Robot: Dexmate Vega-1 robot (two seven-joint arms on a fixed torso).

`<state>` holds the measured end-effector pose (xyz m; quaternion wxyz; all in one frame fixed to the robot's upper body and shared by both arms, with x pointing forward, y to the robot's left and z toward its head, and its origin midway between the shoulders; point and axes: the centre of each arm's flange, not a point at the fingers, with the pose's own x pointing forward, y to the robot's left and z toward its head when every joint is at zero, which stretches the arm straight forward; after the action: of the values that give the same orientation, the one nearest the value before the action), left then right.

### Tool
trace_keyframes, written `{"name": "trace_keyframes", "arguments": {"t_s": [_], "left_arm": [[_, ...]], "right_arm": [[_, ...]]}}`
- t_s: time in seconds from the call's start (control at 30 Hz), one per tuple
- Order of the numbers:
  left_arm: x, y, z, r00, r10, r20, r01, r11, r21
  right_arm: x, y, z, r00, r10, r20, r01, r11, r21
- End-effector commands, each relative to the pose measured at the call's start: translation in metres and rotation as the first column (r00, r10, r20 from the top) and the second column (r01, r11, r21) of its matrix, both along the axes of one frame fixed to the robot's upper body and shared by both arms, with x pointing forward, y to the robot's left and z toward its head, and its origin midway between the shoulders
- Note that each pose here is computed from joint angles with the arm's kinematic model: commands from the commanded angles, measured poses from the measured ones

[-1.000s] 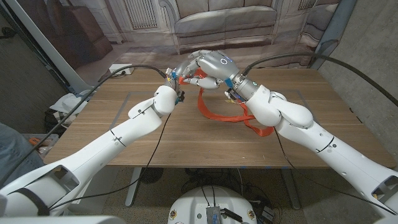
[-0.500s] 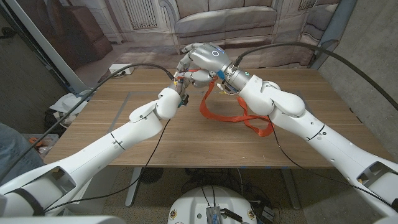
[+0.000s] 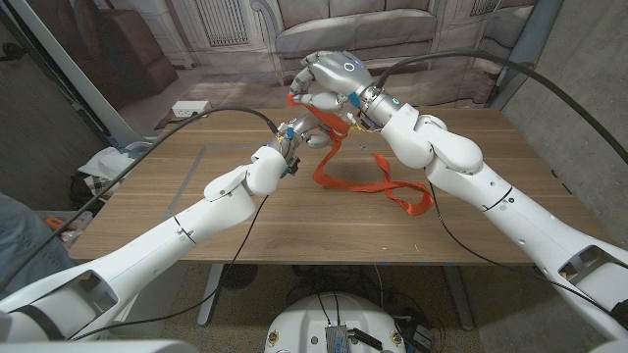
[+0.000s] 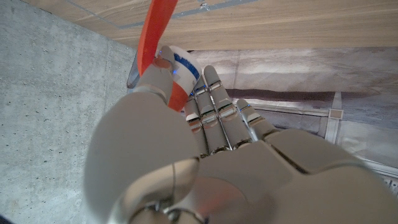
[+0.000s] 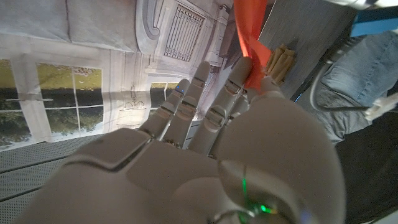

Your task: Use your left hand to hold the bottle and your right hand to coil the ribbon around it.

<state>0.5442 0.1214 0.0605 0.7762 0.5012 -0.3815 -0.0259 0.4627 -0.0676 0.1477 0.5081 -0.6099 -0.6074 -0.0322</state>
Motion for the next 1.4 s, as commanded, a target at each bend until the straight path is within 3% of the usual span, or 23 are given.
{"name": "trace_keyframes", "arguments": {"t_s": [0.03,0.33,0.7,1.0,1.4], "left_arm": [[-0.010,0.001,-0.010,0.999,-0.040,0.011,0.040,0.999,0.014],[-0.032,0.003,-0.008,0.993,-0.094,0.077,0.094,0.996,0.003],[-0.038,0.016,-0.006,0.991,-0.087,0.101,0.092,0.995,-0.044],[-0.037,0.047,0.002,0.992,-0.078,0.097,0.096,0.975,-0.200],[-0.039,0.064,0.003,0.992,-0.049,0.116,0.081,0.954,-0.288]], "right_arm": [[0.033,-0.021,0.019,0.992,-0.104,-0.066,0.110,0.989,0.095],[0.062,-0.033,0.028,0.974,-0.183,-0.131,0.201,0.971,0.133],[0.077,-0.063,0.034,0.944,-0.275,-0.181,0.307,0.934,0.181],[0.074,-0.096,0.017,0.940,-0.261,-0.220,0.316,0.908,0.275],[0.064,-0.115,-0.010,0.948,-0.187,-0.257,0.275,0.887,0.370]]}}
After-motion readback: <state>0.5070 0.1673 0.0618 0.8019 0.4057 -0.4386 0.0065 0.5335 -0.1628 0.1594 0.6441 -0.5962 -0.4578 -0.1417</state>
